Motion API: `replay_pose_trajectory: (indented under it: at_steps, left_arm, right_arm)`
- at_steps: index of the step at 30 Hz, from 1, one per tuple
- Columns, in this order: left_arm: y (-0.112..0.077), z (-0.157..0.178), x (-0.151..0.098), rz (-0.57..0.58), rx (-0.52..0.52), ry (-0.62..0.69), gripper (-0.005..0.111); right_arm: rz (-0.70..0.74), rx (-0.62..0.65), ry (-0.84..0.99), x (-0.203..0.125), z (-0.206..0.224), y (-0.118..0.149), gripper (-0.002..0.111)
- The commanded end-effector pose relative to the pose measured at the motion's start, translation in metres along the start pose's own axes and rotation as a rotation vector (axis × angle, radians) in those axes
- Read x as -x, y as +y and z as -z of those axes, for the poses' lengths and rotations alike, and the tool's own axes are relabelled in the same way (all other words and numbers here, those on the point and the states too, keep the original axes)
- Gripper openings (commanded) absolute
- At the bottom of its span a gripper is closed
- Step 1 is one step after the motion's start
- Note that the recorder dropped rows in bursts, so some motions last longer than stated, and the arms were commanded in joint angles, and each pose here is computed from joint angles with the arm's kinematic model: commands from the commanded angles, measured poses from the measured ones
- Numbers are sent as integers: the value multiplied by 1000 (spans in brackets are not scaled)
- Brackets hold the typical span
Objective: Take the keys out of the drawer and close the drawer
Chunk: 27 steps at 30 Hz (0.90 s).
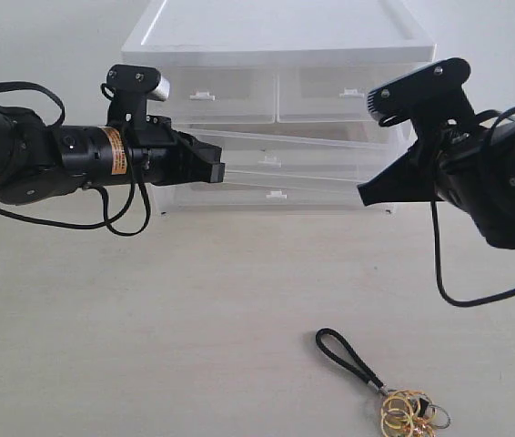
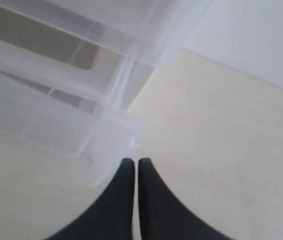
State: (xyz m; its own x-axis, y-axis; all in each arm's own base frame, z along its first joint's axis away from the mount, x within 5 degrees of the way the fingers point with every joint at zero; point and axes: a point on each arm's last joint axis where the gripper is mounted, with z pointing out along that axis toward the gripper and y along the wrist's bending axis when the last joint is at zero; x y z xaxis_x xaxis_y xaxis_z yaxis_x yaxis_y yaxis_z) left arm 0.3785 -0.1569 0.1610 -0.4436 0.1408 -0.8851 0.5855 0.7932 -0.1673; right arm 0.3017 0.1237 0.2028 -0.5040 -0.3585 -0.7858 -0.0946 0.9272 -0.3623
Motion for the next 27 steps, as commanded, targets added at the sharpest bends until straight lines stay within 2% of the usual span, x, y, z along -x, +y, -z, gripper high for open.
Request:
replay_pose_trajectory:
  at_steps: [1, 4, 9, 12, 19, 27]
  left_arm:
    - [2, 1, 8, 24, 19, -24, 4]
    - [2, 1, 8, 21, 19, -24, 4]
    - [2, 1, 8, 21, 19, -24, 4]
    - [2, 1, 8, 17, 19, -24, 4]
    - [2, 1, 8, 14, 19, -24, 4]
    - [-2, 1, 12, 19, -20, -63, 4]
  right_arm:
    - [-30, 37, -17, 13, -8, -10, 0]
    - [-40, 65, -16, 20, -17, -15, 0]
    - [-19, 8, -8, 17, -21, -19, 0]
    - [-46, -20, -14, 11, -8, -17, 0]
    - [-162, 58, -28, -5, 28, -7, 0]
    - [-125, 90, 11, -6, 12, 7, 0]
